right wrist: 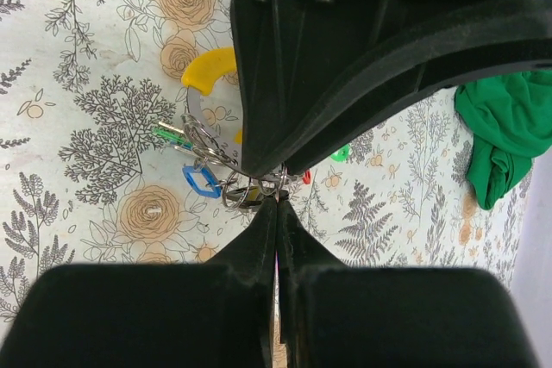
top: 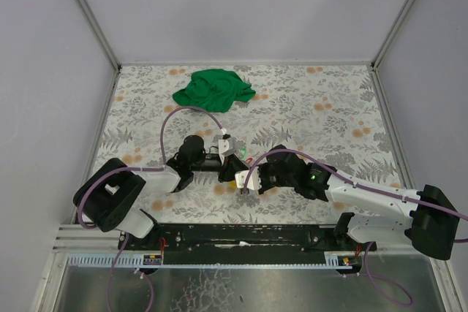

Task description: Put the keys on the keyring

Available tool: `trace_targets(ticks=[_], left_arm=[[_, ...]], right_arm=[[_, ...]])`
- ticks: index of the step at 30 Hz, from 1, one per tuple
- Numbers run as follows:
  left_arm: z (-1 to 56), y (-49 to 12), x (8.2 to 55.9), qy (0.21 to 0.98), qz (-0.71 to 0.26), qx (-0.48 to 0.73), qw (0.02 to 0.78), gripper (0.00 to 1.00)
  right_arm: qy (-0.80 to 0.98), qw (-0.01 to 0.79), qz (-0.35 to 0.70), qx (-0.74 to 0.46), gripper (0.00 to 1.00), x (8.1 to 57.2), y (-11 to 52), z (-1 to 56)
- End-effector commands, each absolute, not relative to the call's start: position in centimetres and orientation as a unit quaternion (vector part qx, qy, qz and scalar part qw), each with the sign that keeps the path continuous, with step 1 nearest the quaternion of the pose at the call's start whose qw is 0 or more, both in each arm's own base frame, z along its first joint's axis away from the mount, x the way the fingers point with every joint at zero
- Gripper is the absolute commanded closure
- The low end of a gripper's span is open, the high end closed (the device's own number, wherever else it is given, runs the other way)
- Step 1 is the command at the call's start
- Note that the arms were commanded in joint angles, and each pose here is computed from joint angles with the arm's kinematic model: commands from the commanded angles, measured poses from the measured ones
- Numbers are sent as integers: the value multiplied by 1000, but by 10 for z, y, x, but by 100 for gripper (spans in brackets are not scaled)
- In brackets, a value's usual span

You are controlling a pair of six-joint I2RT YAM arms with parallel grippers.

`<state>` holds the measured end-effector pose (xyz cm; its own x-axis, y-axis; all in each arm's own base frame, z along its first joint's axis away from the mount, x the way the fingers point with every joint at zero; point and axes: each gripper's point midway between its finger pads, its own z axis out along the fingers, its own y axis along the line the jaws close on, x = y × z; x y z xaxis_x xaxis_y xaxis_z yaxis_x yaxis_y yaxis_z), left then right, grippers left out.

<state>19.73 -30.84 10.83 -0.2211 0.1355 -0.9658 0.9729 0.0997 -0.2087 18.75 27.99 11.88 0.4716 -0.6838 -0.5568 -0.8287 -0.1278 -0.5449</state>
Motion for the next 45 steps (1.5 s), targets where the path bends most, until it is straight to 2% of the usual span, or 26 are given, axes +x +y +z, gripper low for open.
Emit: trace_targets(ticks=[1, 4, 7, 8, 17, 24, 27, 34, 45], left_arm=[[118, -315, 203, 589, -499, 467, 431, 76], [118, -316, 203, 589, -502, 466, 428, 84], [118, -316, 202, 589, -505, 464, 427, 99], [118, -316, 202, 589, -506, 464, 427, 100], [129, -305, 218, 620, -480, 393, 480, 100], [157, -295, 226, 616, -490, 306, 536, 100], [159, -296, 224, 609, -489, 313, 540, 100], [148, -293, 225, 621, -463, 333, 537, 100], [143, -293, 223, 628, -457, 344, 528, 100]], right_arm=[[476, 467, 107, -738, 100, 188, 302, 153], [475, 467, 109, -738, 100, 187, 303, 154], [477, 464, 112, -738, 100, 186, 302, 152], [480, 463, 110, -737, 100, 187, 301, 152], [535, 458, 98, -703, 100, 182, 272, 130], [557, 469, 133, -672, 100, 177, 277, 107], [563, 485, 144, -653, 100, 180, 283, 108], [557, 569, 137, -590, 76, 192, 277, 142], [503, 633, 146, -570, 63, 204, 303, 170]])
